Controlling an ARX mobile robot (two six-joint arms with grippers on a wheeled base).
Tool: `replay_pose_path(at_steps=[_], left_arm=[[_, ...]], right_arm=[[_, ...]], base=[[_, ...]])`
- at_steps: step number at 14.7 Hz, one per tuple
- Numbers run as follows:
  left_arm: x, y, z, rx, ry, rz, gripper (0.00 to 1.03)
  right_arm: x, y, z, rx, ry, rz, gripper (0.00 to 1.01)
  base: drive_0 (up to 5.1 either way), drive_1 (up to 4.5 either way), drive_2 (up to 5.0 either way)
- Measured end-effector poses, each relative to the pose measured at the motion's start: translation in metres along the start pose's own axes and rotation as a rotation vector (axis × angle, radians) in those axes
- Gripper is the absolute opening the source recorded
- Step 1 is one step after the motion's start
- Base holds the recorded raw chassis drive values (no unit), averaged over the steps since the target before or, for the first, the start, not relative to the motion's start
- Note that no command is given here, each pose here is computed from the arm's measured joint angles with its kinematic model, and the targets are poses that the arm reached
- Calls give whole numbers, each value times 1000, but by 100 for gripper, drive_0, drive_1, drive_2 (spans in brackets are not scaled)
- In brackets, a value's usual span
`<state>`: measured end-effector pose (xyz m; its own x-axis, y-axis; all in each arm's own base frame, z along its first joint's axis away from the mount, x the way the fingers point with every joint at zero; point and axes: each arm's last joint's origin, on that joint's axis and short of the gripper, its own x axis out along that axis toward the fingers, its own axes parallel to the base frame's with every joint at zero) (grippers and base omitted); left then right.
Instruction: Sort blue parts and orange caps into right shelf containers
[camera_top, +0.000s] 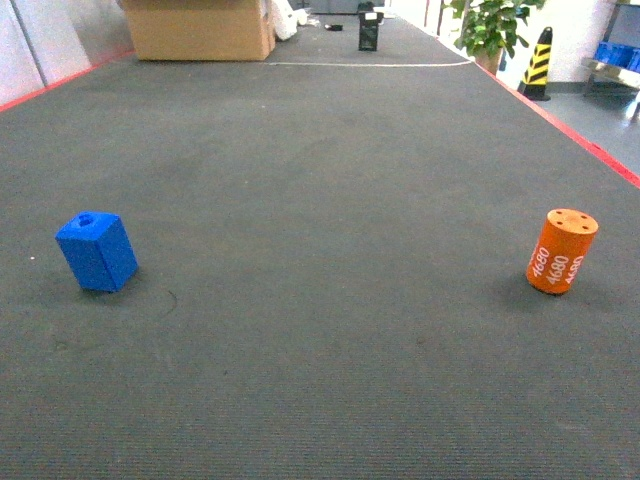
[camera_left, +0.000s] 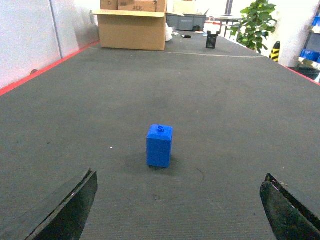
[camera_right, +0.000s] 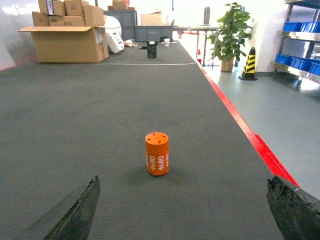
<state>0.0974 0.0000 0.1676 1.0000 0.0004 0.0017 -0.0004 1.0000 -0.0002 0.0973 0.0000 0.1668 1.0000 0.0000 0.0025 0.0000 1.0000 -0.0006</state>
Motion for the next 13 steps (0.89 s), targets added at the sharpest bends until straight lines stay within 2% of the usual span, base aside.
replay_pose_path(at_steps=[13], left_arm=[[0,0,0,0,0,0,98]], right_arm=[[0,0,0,0,0,0,98]], base=[[0,0,0]])
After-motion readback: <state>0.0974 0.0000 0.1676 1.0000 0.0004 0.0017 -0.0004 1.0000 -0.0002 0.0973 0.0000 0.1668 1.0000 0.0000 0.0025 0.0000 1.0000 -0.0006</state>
